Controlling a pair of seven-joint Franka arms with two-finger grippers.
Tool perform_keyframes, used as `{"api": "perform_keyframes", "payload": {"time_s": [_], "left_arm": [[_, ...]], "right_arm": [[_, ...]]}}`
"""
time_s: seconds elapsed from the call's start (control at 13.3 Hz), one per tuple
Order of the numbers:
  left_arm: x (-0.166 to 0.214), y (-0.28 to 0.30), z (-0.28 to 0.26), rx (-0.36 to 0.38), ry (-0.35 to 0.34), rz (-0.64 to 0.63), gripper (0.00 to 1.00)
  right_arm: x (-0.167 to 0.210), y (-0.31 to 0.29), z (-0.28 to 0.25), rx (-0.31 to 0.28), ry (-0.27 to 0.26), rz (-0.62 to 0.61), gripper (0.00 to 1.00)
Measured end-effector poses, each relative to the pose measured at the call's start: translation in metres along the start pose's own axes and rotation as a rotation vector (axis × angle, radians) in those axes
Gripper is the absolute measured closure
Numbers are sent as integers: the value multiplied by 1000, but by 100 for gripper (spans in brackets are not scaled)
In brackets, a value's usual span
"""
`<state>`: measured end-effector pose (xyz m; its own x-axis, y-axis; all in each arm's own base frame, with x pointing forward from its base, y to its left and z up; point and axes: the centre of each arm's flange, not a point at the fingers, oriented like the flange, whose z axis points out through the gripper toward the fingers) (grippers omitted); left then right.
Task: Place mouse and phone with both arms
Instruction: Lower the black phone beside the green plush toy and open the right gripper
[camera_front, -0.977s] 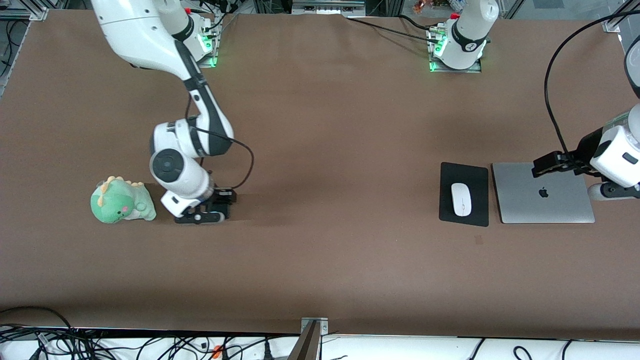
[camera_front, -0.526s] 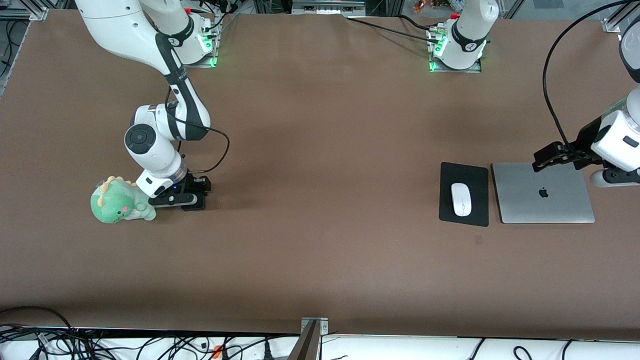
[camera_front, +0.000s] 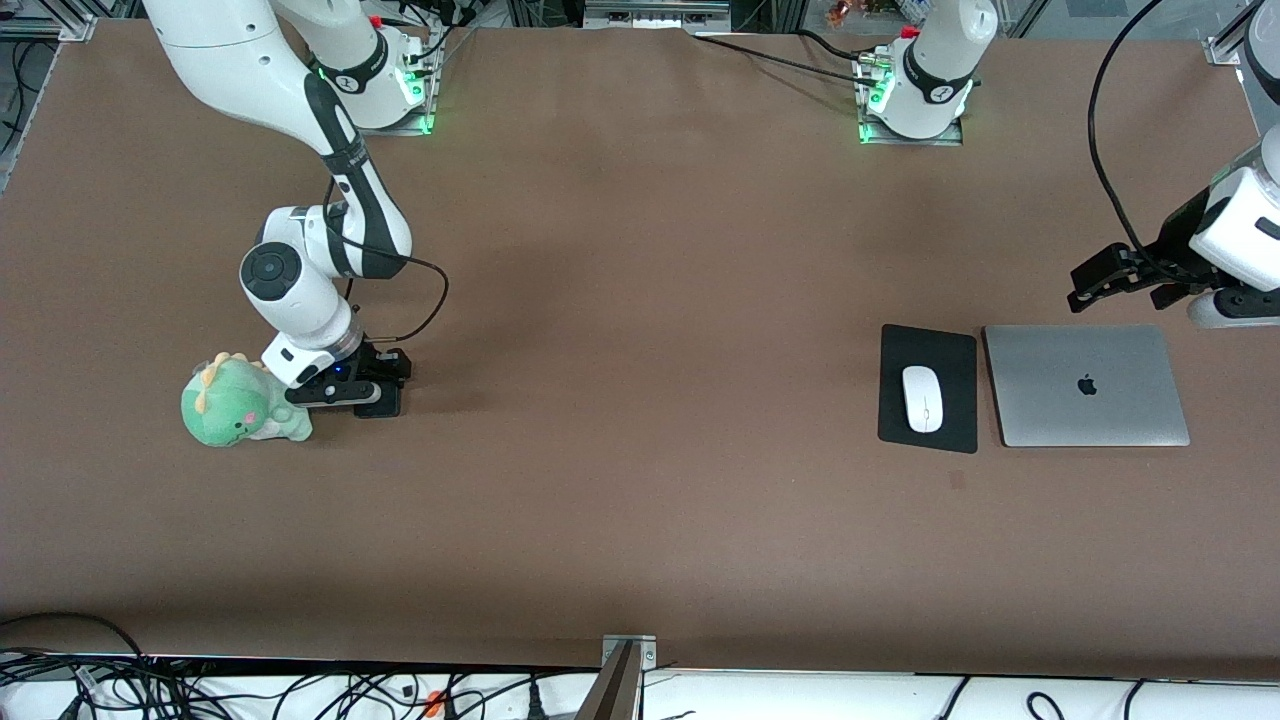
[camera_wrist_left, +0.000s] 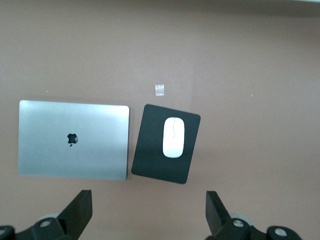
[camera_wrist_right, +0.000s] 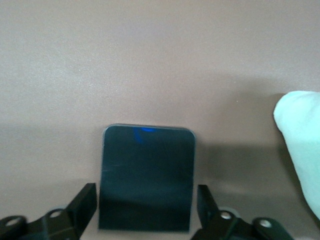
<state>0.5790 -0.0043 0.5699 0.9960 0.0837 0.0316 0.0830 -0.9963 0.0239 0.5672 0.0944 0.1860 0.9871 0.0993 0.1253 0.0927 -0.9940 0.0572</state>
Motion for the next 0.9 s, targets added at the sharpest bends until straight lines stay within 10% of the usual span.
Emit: {"api": "perform_keyframes", "payload": {"time_s": [0.9], "left_arm": [[0, -14, 1, 4, -28, -22, 0]], "right_arm": [[77, 10, -130, 139, -191, 98, 0]]}}
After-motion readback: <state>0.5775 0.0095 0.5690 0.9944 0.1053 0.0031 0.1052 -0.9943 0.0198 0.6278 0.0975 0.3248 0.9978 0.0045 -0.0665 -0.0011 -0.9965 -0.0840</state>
